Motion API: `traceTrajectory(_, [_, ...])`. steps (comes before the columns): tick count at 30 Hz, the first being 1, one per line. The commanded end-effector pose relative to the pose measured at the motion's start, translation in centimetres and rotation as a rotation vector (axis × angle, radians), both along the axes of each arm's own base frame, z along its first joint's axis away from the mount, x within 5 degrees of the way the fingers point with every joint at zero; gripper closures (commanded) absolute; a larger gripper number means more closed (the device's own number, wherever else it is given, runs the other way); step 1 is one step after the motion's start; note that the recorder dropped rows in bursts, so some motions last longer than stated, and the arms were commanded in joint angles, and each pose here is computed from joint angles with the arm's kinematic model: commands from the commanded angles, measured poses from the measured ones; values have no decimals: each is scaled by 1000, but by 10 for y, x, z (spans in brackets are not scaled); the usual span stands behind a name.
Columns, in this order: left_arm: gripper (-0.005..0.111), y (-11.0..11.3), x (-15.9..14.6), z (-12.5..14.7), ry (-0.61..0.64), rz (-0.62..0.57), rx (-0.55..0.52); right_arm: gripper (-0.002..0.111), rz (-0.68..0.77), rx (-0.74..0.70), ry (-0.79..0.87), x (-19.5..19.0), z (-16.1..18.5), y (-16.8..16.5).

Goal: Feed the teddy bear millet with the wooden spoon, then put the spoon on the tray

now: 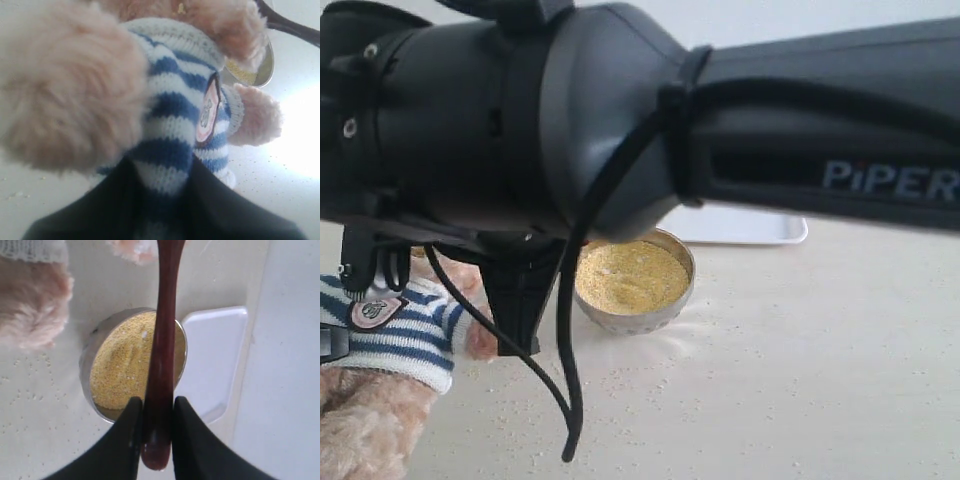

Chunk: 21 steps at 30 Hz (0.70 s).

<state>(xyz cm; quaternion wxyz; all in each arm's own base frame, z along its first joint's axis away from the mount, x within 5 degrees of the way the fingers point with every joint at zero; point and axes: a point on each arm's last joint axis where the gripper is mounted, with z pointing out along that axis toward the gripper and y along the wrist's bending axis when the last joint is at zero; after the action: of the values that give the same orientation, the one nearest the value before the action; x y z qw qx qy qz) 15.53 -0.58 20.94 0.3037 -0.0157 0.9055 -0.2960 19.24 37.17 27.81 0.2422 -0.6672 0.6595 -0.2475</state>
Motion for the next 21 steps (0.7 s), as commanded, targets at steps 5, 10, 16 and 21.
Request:
traceTrajectory(5, [102,-1,0,2,-13,4,-9,94,-4,7,-151,-3,8,4])
traceTrajectory(10, [102,-1,0,2,-13,4,-9,94,2,-3,-149,-11,3,3])
traceTrajectory(16, [102,0,0,2,-14,6,-7,94,24,-45,-197,-13,-2,1])
traceTrajectory(21, [102,0,0,2,-14,6,-7,94,42,-48,-221,-16,1,3])
